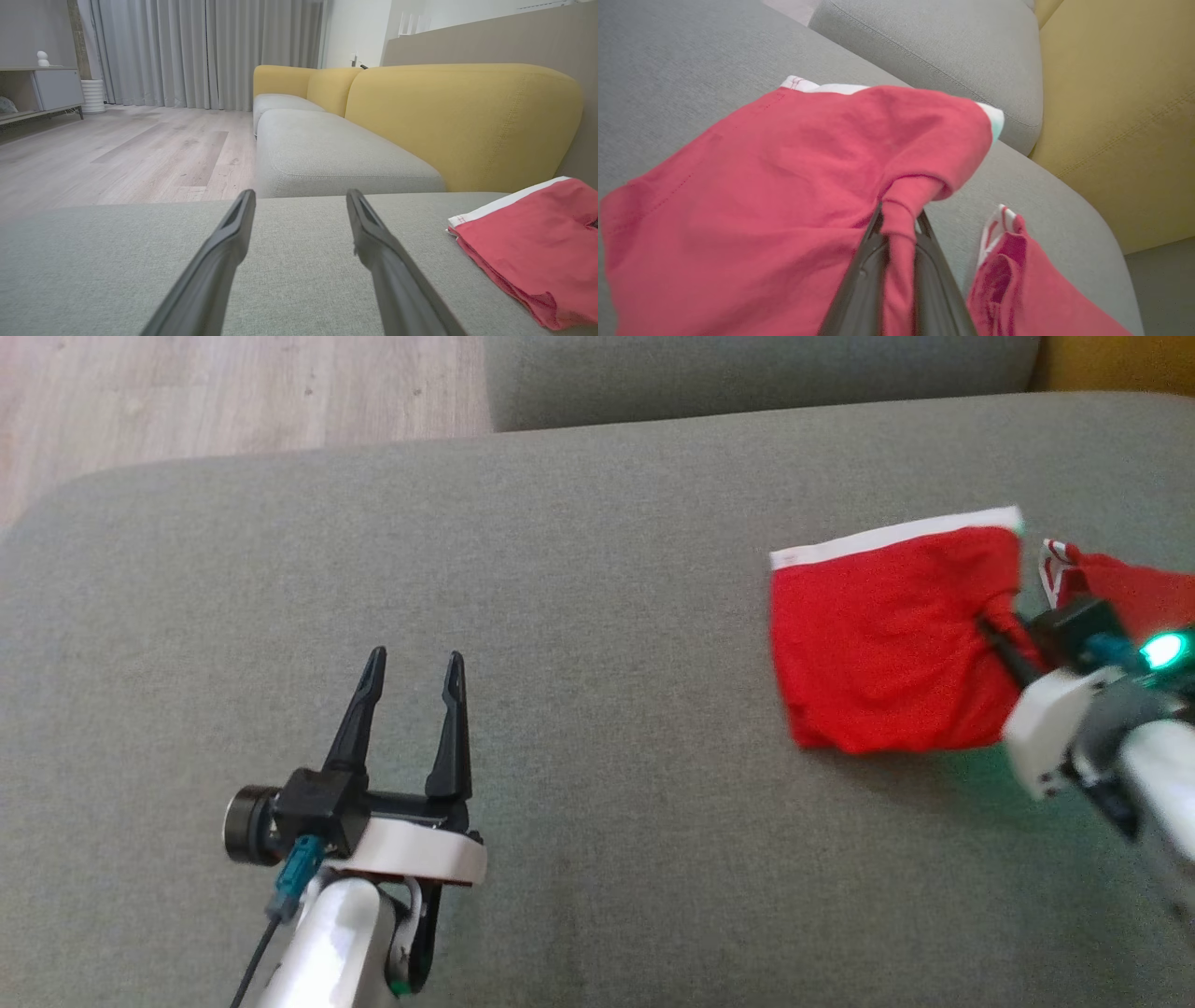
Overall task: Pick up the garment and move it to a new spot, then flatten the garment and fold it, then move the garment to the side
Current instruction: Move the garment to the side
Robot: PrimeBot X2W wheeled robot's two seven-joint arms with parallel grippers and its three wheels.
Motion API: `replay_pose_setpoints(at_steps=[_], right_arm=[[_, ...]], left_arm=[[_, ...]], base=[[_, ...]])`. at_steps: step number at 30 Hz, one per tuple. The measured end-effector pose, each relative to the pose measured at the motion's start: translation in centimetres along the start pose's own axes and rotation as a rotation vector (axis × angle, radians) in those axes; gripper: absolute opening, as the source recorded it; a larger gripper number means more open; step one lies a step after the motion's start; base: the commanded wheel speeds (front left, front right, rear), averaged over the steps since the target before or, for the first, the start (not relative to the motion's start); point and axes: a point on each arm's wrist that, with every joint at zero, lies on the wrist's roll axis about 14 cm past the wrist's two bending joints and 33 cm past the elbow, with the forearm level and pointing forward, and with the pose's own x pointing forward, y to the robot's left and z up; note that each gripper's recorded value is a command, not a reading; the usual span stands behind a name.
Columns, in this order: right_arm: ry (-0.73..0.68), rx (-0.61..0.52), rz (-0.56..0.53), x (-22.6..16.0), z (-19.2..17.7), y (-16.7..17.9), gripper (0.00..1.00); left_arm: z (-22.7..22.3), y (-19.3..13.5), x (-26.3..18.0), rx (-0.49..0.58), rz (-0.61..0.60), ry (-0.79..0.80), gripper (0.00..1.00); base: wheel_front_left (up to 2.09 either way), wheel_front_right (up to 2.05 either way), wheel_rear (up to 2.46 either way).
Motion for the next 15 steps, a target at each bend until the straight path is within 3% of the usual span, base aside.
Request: replay_pose_setpoints(at_steps=[7, 15], right_arm=[[0.104, -0.103, -0.036, -2.2, -1.8, -5.4, 0.00], [0.292, -0.155, -0.122, -4.0, -6.3, -11.4, 0.00]], left_arm=[[-1.2, 0.0, 0.4, -0.008, -0.003, 0.028, 1.00], [-2.6, 0.6, 1.2, -0.007, 0.002, 0.062, 1.00]], base=[[0.00, 0.00, 0.00], [0.00, 0.00, 0.00]])
